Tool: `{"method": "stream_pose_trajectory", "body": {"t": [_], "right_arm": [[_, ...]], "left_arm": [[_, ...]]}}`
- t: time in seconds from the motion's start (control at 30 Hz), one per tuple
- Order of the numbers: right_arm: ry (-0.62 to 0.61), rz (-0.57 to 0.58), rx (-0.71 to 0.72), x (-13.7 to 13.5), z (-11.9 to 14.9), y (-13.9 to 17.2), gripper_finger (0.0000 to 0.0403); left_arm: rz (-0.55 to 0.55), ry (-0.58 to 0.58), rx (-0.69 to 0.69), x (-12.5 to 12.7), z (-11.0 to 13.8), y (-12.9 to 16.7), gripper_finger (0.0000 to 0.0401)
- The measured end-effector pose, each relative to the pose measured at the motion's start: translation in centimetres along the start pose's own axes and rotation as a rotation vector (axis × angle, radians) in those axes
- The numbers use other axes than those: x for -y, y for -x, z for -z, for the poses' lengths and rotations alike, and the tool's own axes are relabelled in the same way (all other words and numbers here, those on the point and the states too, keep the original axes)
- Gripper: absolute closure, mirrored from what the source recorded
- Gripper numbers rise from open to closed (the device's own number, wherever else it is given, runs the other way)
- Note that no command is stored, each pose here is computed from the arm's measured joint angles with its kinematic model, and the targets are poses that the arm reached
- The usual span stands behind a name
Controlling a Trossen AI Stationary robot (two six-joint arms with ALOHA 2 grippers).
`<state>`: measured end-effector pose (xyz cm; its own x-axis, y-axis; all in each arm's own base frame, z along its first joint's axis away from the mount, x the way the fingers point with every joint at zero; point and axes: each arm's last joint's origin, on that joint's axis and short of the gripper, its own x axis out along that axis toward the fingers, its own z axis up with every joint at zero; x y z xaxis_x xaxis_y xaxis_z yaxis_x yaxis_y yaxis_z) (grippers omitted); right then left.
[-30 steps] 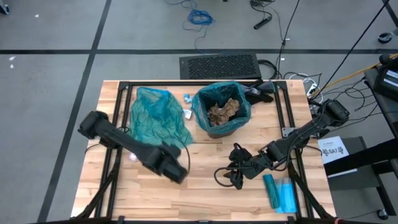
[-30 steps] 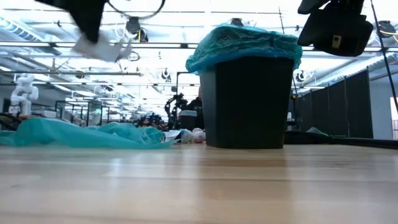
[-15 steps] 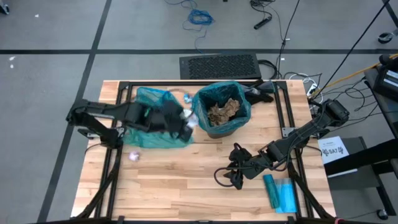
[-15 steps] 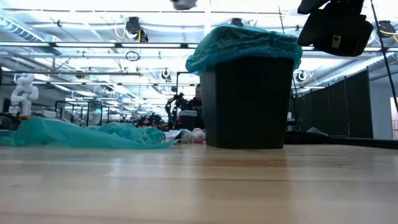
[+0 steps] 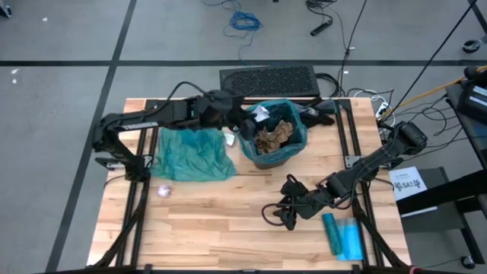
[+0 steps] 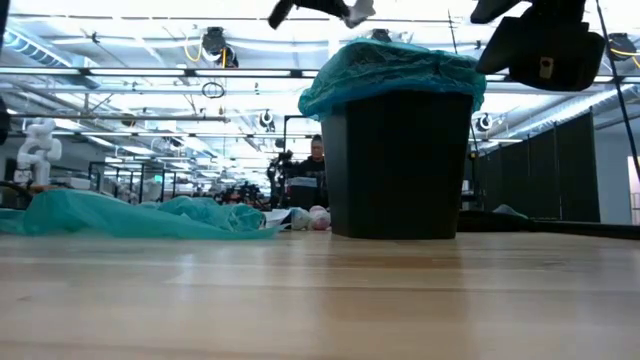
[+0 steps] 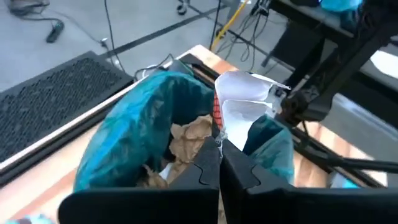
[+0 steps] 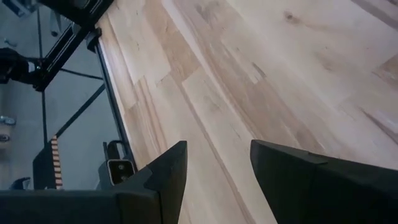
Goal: Place trash/remove bag and relplace
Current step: Put the white paper into the trash bin, then put the pink trash bag into the trash bin
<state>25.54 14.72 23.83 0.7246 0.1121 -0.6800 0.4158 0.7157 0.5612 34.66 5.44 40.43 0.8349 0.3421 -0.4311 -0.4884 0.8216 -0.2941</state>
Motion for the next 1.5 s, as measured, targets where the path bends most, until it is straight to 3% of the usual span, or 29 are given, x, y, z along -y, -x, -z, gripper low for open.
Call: {"method": "stream_pose_trajectory", "body": {"t": [0.37, 0.6, 0.8, 0.93, 1.13, 1.3, 1.5], "right_arm": [[-0.063, 0.015, 0.03, 0.1, -0.1, 0.0, 0.0234], [-0.07, 0.031, 0.067, 0.1, -0.2, 0.0, 0.0234], [-0.07, 0.034, 0.075, 0.1, -0.2, 0.0, 0.0234], [-0.063, 0.034, 0.074, 0.1, -0.2, 0.0, 0.0234], [-0.037, 0.035, 0.072, 0.2, -0.2, 0.0, 0.0234], [-0.018, 0.037, 0.07, 0.2, -0.2, 0.0, 0.0234], [0.0, 0.036, 0.069, 0.2, -0.2, 0.0, 0.0234]], "left_arm": [[0.07, 0.008, -0.152, -1.4, 2.0, -6.1, 0.0321], [0.12, -0.056, -0.15, -1.3, 1.6, -5.2, 0.031], [0.133, -0.079, -0.231, -0.9, 1.2, -1.6, 0.0311], [0.048, -0.103, -0.29, -0.1, 1.9, 2.6, 0.0313], [-0.114, 0.02, -0.48, 1.1, 4.8, 7.9, 0.0313], [-0.301, 0.079, -0.557, 2.5, 8.1, 10.0, 0.0313], [-0.442, 0.168, -0.655, 3.3, 13.5, 10.1, 0.0313]]}}
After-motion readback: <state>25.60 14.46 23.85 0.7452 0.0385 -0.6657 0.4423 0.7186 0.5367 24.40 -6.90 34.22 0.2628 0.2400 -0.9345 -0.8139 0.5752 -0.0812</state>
